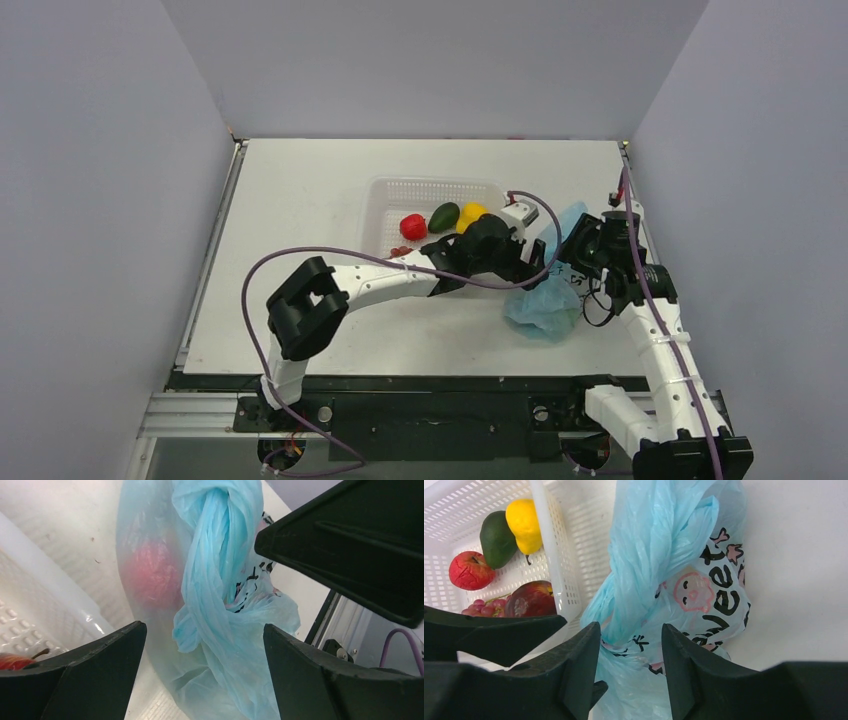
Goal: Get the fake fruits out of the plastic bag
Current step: Untie the plastic bag at the center of the board, then adjust the plastic bag at the center of the board.
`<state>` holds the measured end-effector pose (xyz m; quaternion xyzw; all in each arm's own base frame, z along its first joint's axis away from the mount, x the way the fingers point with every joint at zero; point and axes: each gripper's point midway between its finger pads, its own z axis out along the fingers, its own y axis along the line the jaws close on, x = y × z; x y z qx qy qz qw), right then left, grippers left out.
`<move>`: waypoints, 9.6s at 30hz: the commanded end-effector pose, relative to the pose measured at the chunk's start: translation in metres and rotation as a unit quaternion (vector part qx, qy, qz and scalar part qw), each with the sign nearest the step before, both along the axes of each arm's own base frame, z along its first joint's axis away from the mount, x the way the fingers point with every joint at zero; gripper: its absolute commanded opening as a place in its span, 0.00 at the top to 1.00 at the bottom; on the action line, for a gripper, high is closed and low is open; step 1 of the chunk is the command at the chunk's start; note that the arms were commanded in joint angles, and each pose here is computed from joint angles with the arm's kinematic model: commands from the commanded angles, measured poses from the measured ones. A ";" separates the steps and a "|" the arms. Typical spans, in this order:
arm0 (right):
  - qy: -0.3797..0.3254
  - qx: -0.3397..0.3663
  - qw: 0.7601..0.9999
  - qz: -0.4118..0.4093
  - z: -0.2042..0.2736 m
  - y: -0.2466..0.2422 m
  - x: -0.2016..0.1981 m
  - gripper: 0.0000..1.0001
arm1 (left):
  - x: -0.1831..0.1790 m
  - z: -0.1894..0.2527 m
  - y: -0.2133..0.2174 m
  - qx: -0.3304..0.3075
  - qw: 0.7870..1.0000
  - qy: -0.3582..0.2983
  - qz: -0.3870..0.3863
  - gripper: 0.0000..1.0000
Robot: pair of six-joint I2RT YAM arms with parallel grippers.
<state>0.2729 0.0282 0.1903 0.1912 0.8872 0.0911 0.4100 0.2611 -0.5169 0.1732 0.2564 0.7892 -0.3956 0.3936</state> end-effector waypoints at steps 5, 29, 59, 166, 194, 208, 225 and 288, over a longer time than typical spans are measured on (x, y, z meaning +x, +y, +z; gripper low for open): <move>-0.018 0.007 1.000 0.004 0.000 -0.001 0.009 0.62 | 0.003 0.015 -0.033 -0.048 0.998 0.012 -0.029 0.22; 0.000 -0.035 0.998 -0.042 -0.026 -0.022 0.029 0.74 | 0.008 0.026 -0.042 -0.061 0.996 0.030 -0.051 0.76; -0.076 -0.036 0.990 -0.114 -0.008 -0.038 0.032 1.00 | -0.007 0.010 -0.032 -0.036 0.997 0.050 -0.050 1.00; -0.080 -0.092 0.989 -0.080 0.044 -0.020 -0.038 0.50 | 0.040 0.052 0.003 -0.149 0.979 0.128 -0.063 0.28; -0.043 -0.067 0.996 -0.040 -0.003 -0.003 -0.017 0.56 | 0.029 0.021 -0.025 -0.114 0.980 0.139 -0.090 0.85; -0.026 -0.049 0.998 -0.020 -0.016 0.009 -0.014 0.58 | 0.025 0.035 -0.022 -0.137 0.975 0.143 -0.098 0.73; -0.032 -0.061 0.997 -0.015 -0.006 0.011 0.006 0.44 | 0.019 0.050 -0.020 -0.150 0.973 0.134 -0.110 1.00; -0.101 -0.157 0.941 -0.283 0.080 -0.122 -0.044 1.00 | 0.040 0.061 0.019 -0.093 0.991 0.097 0.003 1.00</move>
